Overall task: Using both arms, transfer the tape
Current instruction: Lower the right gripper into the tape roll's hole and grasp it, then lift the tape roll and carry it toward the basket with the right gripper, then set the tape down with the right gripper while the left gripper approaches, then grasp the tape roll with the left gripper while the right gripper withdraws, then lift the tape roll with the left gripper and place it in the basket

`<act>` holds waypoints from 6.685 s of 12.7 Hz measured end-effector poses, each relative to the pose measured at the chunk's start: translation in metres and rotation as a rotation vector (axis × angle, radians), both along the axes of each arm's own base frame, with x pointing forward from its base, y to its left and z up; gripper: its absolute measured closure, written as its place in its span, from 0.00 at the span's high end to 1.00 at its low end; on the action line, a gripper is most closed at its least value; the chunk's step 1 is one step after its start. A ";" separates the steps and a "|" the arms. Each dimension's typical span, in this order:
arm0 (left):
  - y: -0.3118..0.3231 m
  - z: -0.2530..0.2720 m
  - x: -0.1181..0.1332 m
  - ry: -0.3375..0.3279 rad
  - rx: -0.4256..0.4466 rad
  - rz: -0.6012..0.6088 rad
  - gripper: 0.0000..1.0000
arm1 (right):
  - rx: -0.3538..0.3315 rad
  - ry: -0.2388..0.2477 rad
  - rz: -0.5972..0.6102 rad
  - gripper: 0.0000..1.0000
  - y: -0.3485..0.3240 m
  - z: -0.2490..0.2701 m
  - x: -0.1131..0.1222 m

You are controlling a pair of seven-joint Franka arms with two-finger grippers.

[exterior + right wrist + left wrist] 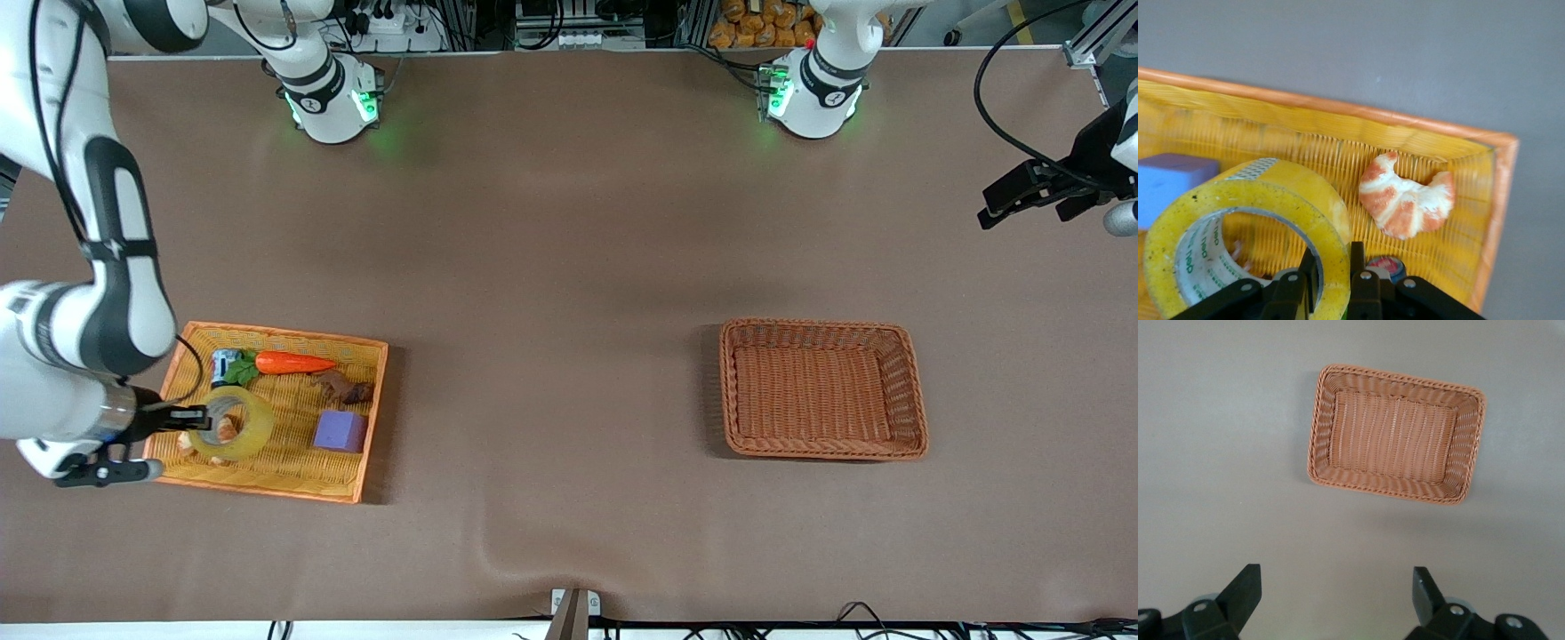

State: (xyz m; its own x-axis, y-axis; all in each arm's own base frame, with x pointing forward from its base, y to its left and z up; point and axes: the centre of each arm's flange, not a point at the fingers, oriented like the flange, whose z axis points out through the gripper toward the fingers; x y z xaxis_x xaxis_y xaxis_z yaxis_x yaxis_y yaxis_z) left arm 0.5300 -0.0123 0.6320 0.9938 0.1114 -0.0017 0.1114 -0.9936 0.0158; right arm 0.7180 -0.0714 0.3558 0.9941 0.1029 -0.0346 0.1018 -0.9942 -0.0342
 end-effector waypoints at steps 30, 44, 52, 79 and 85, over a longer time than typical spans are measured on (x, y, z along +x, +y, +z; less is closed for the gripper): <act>-0.003 -0.004 0.001 0.014 -0.001 -0.012 1.00 | 0.084 -0.095 0.023 0.51 0.552 -0.098 -0.152; -0.038 -0.094 0.061 0.040 -0.030 -0.077 1.00 | -0.076 0.031 0.253 1.00 0.306 0.021 -0.048; -0.161 -0.195 0.089 0.049 -0.056 -0.163 1.00 | -0.141 0.268 0.291 1.00 0.245 0.071 -0.143; -0.462 -0.428 0.038 -0.034 -0.069 -0.192 0.22 | -0.121 -0.008 -0.144 1.00 0.102 0.280 -0.164; -0.431 -0.401 0.069 -0.071 -0.035 -0.168 0.22 | -0.123 -0.008 -0.171 1.00 0.088 0.288 -0.171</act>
